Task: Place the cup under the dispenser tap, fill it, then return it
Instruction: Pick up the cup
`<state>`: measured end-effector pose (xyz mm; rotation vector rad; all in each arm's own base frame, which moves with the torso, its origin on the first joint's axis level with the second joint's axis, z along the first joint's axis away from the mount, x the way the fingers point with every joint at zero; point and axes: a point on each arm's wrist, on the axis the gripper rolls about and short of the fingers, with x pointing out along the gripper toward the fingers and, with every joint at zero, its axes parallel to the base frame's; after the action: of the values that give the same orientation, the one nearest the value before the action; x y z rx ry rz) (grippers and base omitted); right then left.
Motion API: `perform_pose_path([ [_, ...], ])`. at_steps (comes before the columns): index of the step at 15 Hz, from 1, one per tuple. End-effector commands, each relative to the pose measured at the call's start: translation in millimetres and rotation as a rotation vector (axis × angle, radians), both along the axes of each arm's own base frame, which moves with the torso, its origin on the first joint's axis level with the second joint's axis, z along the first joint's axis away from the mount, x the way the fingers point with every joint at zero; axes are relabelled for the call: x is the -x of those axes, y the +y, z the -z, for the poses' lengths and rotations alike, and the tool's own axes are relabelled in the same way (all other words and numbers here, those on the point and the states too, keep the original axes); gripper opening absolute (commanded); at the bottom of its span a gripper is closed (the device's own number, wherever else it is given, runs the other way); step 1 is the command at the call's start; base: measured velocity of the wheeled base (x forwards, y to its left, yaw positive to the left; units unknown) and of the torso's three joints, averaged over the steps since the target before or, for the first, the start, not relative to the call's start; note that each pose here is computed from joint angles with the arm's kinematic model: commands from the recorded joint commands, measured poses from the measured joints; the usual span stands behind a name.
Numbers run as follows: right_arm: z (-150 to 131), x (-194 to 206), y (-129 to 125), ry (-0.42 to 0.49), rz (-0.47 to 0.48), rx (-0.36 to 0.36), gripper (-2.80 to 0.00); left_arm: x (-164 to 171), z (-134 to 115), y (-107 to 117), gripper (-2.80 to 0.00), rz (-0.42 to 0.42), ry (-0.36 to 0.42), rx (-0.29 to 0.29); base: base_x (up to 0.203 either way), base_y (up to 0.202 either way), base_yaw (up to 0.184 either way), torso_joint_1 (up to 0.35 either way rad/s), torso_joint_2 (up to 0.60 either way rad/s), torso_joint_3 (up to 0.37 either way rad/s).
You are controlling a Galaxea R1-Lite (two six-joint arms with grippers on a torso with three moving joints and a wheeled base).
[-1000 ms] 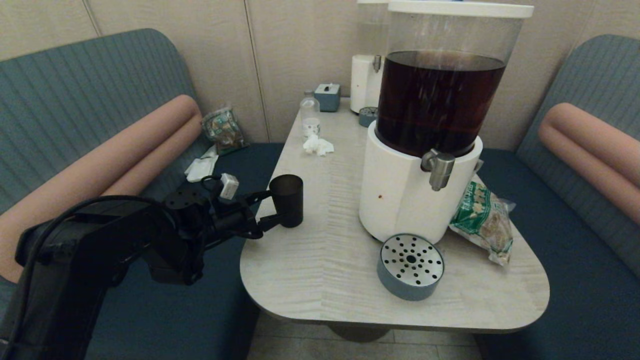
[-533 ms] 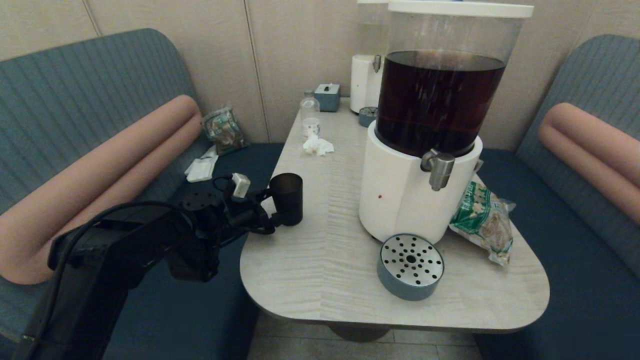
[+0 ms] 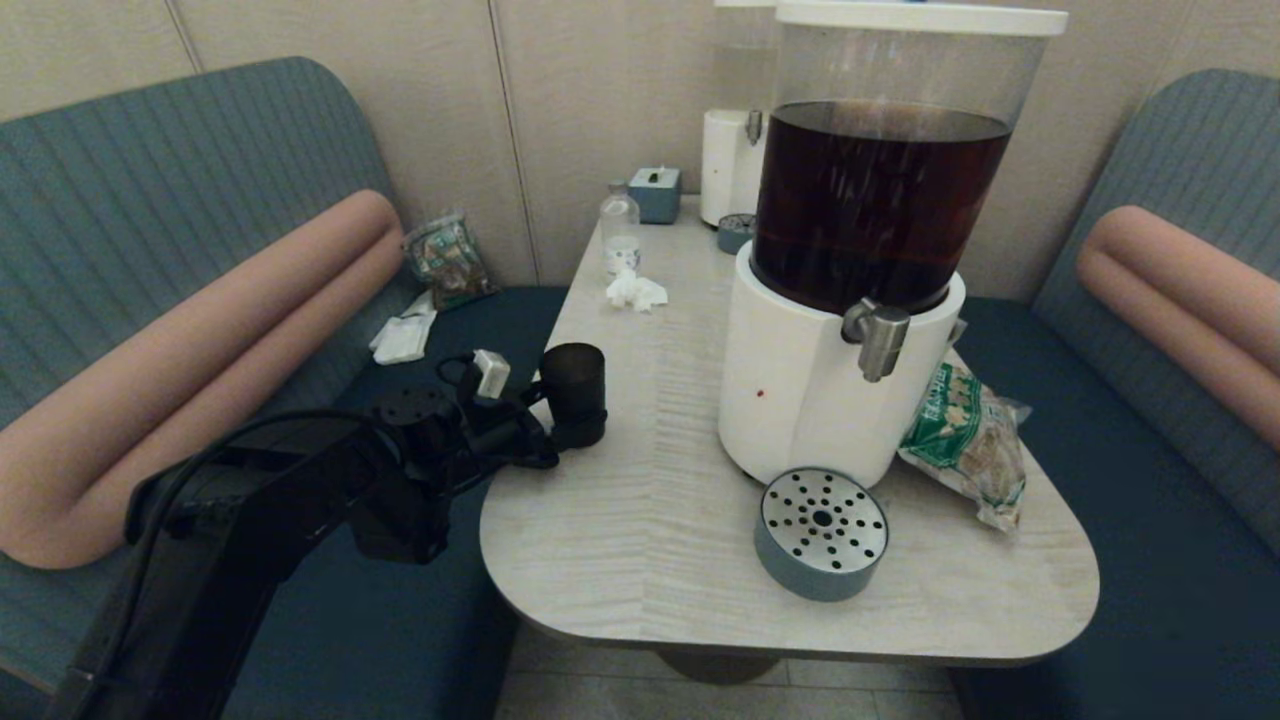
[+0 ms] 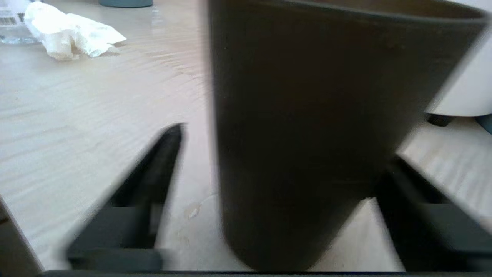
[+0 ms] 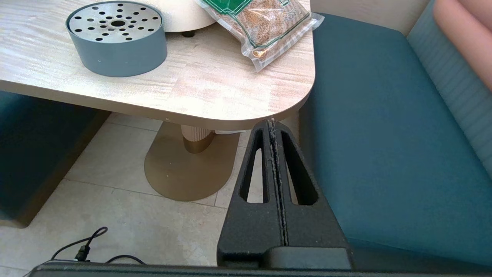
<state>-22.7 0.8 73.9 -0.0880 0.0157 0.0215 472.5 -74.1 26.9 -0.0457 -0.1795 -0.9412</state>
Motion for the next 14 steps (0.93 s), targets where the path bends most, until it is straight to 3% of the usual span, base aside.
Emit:
perform_pose_path([
  [1, 0, 0, 0, 0.0, -0.001, 0.001, -2.8, 1, -1, -3, -2.8, 0.011, -0.007, 0.001, 0.0, 0.0, 0.0, 0.0, 0.0, 0.0],
  [11, 0, 0, 0, 0.002, -0.001, 0.001, -2.8, 6, -20, -6, -2.8, 0.014, -0.034, 0.005, 0.0, 0.0, 0.0, 0.0, 0.0, 0.0],
  [14, 0, 0, 0, 0.002, -0.001, 0.001, -2.8, 26, -47, -6, -2.8, 0.021, -0.034, 0.003, 0.0, 0.0, 0.0, 0.0, 0.0, 0.0],
])
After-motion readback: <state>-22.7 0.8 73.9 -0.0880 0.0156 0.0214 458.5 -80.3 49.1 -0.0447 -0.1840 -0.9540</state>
